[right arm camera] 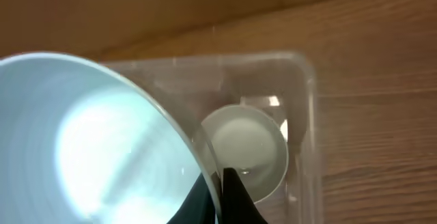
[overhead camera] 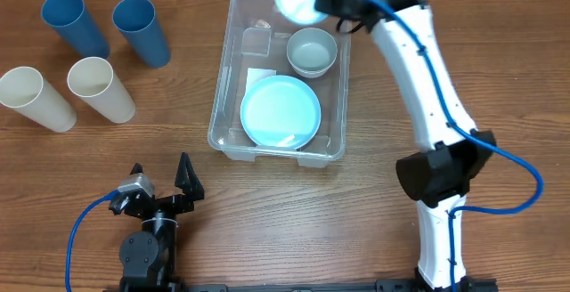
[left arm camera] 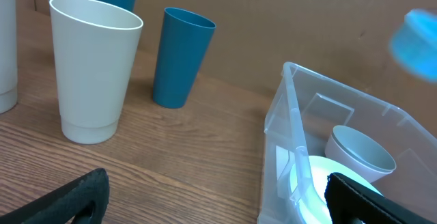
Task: Pack container
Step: 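Lift the light blue bowl and stack it on the bowls in the bin, then release the bowl and raise the right arm to the back right, then move the left gripper to the cream cups and grasp one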
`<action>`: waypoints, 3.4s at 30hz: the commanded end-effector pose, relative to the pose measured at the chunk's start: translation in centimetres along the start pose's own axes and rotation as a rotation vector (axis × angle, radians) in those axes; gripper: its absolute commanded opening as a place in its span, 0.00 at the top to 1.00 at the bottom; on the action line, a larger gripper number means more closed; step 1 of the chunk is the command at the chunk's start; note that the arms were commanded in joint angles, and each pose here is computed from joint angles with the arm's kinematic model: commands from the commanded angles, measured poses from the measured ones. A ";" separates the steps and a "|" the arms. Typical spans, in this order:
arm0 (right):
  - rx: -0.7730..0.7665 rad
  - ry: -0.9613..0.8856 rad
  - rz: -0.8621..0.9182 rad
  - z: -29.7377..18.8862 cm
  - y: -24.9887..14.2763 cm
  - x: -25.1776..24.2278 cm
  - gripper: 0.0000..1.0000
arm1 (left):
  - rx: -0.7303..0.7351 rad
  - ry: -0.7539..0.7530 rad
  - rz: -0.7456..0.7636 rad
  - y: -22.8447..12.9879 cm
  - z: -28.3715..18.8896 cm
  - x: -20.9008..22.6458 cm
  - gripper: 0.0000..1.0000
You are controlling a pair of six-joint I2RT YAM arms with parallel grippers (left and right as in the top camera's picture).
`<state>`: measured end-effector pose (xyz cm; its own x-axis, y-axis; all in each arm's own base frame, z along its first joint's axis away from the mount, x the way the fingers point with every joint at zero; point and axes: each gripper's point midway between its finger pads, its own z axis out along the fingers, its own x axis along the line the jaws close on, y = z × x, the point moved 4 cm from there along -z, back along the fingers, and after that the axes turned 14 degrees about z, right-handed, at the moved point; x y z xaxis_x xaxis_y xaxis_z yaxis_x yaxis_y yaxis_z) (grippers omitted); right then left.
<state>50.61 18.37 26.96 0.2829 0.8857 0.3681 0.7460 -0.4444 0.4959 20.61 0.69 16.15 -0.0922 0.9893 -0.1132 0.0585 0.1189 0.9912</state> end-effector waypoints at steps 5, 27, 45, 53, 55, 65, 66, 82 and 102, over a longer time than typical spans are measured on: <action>0.055 -0.103 0.015 5.5 -3.1 -2.8 0.96 | -0.006 -0.002 -0.007 0.0 0.0 0.0 0.00; 0.095 -0.083 -0.020 7.6 -4.7 -3.2 0.59 | -0.006 -0.002 -0.008 0.0 0.0 0.0 0.00; 0.205 -0.091 -0.095 9.2 -11.7 -1.4 0.76 | -0.006 -0.002 -0.008 0.0 0.0 0.0 0.00; 0.095 0.023 -0.112 2.1 -6.4 2.6 0.76 | -0.006 -0.002 -0.007 0.0 0.0 0.0 0.00; 0.068 0.037 -0.094 -0.4 -4.6 2.6 0.75 | -0.006 -0.002 -0.007 0.0 0.0 0.0 0.00; -0.083 -0.128 0.222 -10.0 7.0 -11.9 0.34 | -0.006 -0.002 -0.007 0.0 0.0 0.0 0.00; -0.092 -0.151 0.252 -10.3 7.7 -13.5 0.25 | -0.006 -0.002 -0.007 0.0 0.0 0.0 0.00; -0.150 -0.343 0.516 -13.4 11.5 -27.5 0.00 | -0.028 0.093 0.029 0.4 -0.1 1.3 0.00; -0.150 -0.343 0.516 -13.4 11.5 -27.5 0.00 | 0.547 -0.043 0.361 22.3 7.6 -4.1 0.00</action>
<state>43.72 -12.93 31.47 0.7889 0.5345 0.3031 0.4002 -0.8213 0.4065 25.82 1.31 36.33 -0.0689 0.9755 0.2091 0.4854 -0.1503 0.8613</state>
